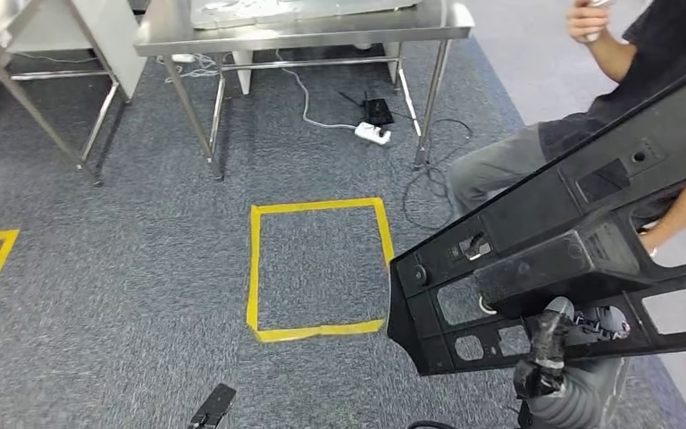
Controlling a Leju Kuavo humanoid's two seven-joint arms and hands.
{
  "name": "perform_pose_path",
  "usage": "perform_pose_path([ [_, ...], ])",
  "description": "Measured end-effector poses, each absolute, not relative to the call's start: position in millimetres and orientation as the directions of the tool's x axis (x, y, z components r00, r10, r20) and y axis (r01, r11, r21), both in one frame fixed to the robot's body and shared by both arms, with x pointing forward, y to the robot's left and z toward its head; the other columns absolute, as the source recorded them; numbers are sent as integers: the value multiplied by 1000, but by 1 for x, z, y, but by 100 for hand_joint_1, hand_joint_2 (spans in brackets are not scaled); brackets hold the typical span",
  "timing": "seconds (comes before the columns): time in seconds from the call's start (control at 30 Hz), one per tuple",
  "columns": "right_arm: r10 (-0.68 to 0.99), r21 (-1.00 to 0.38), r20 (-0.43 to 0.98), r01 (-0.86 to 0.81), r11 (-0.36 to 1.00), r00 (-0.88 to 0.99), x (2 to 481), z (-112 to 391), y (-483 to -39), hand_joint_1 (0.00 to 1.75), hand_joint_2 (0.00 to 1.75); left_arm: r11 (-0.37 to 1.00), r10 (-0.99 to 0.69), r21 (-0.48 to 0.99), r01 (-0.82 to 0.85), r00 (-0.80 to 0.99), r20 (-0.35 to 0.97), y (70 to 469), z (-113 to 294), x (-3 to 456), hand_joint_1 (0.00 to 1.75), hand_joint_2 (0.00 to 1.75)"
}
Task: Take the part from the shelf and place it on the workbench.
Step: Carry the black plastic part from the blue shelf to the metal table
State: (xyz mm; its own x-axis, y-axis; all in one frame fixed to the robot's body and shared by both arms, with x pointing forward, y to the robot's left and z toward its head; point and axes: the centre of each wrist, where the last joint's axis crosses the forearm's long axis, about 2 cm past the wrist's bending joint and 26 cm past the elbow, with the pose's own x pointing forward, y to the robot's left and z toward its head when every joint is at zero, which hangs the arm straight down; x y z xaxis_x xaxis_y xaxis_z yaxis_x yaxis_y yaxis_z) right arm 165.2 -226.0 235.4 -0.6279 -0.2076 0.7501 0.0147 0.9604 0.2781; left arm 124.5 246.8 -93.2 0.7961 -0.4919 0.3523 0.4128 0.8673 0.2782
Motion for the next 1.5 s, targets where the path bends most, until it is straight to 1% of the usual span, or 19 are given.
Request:
perform_pose_path([
  [0.6, -246, 308, 741, -9, 951, -625, 165, 235, -226, 175, 175, 866, -494, 280, 415, 795, 352, 248, -93, 125, 0, 175],
  [1.5, -255, 319, 737, -11, 948, -625, 165, 234, -227, 175, 175, 866, -496, 276, 418, 791, 358, 247, -93, 126, 0, 175],
])
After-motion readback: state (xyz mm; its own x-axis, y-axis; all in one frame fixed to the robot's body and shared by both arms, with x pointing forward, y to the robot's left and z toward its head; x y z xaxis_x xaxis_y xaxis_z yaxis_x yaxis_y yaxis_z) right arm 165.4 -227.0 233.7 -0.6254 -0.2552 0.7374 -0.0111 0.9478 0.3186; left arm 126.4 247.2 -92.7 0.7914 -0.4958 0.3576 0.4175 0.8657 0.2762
